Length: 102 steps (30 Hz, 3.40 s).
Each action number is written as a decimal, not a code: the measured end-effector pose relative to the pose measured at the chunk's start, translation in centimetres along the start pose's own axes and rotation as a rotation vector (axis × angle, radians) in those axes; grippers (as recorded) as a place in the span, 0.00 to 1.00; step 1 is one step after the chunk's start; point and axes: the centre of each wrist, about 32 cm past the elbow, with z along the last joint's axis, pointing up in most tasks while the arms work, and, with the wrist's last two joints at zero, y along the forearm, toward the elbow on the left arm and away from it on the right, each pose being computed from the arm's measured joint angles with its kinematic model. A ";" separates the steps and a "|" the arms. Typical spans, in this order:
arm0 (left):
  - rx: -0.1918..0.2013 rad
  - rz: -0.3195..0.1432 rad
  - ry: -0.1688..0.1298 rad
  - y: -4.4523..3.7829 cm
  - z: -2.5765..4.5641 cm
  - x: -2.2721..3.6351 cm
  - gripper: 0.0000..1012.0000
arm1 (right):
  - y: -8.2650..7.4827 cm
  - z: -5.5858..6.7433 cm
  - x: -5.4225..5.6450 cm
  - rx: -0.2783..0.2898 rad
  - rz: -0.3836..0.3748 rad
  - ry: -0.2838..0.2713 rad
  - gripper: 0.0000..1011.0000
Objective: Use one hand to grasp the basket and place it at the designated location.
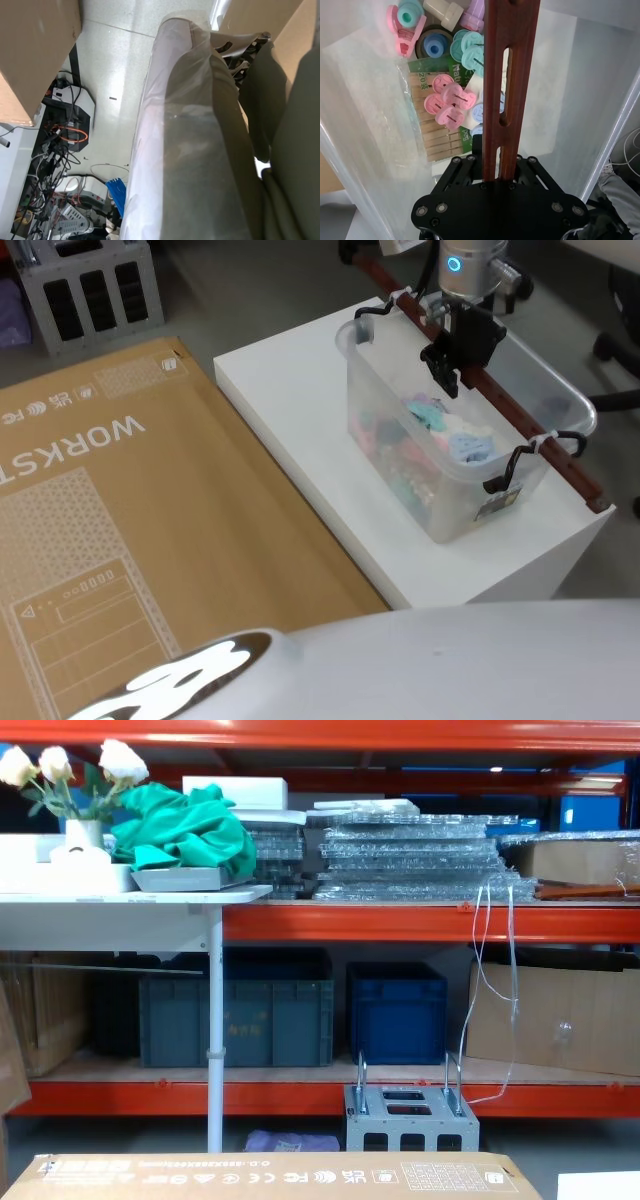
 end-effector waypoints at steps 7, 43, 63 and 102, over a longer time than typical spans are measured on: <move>0.000 0.000 0.000 0.00 0.00 0.00 0.00 | 0.0 0.0 0.1 -0.004 0.009 -0.005 0.43; 0.000 0.000 0.000 0.00 0.01 0.00 0.00 | -3.4 1.5 0.7 -0.021 -0.076 -0.005 0.99; 0.000 0.000 0.000 0.00 0.01 0.00 0.00 | -7.3 0.6 0.4 -0.035 -0.168 0.038 0.99; 0.000 0.000 0.000 0.00 0.01 0.00 0.00 | -13.4 0.9 -2.5 -0.041 -0.283 0.017 0.99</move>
